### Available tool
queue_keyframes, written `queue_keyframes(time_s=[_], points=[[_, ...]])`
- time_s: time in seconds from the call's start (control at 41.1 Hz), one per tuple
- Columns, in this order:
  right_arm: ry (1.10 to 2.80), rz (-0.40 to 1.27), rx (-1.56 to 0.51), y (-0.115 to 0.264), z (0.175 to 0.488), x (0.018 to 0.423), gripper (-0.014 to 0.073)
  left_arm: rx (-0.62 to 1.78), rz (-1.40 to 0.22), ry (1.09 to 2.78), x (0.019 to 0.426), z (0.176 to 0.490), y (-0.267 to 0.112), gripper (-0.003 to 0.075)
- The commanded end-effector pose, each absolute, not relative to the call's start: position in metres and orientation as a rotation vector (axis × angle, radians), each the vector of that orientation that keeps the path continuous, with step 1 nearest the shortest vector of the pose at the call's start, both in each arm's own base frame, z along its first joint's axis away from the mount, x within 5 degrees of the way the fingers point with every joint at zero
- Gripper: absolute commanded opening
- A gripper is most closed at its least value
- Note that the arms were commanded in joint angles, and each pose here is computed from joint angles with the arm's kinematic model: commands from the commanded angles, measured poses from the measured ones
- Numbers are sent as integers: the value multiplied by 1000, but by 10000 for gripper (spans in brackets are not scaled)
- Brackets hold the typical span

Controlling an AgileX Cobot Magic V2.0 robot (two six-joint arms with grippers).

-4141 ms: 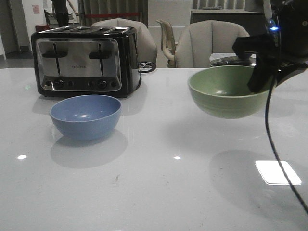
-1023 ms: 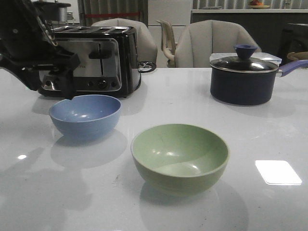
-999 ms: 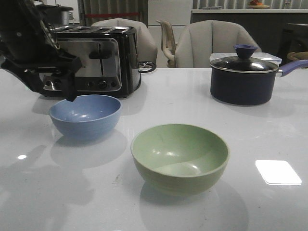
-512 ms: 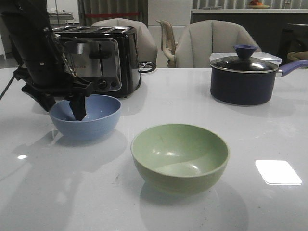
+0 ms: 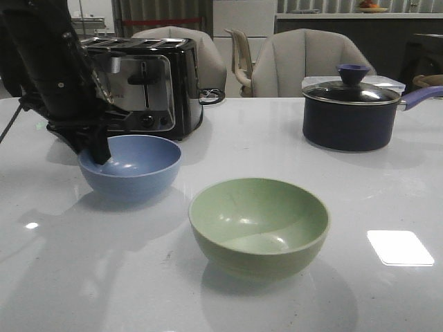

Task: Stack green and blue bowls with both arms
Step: 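Lift the blue bowl with the left gripper and carry it over the green bowl, then lower the blue bowl into the green bowl and open the left gripper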

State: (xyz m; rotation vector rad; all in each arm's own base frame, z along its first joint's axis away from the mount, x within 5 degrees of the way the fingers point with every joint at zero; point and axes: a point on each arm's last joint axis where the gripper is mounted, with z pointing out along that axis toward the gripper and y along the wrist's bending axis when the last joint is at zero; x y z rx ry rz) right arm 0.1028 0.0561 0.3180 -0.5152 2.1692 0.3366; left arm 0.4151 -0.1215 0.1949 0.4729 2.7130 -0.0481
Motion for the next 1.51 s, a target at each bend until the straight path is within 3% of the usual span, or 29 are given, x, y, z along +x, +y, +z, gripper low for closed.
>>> queue_keyframes(time_s=[0.0, 0.195, 0.341, 0.536, 0.999, 1.486], points=[[2078, 338, -502, 56, 331, 105, 441, 460, -45, 2626, 411, 242, -118, 101], [2078, 338, -502, 56, 331, 105, 441, 427, -103, 2545, 392, 297, -115, 101], [2078, 338, -502, 56, 331, 105, 441, 444, -231, 2444, 369, 338, -119, 101], [2078, 338, -502, 56, 331, 105, 441, 611, -390, 2370, 337, 364, -146, 101], [2078, 338, -502, 56, 331, 105, 441, 894, -476, 2359, 300, 325, -228, 101], [2078, 338, -502, 56, 331, 105, 441, 887, -528, 2506, 319, 264, -253, 101]])
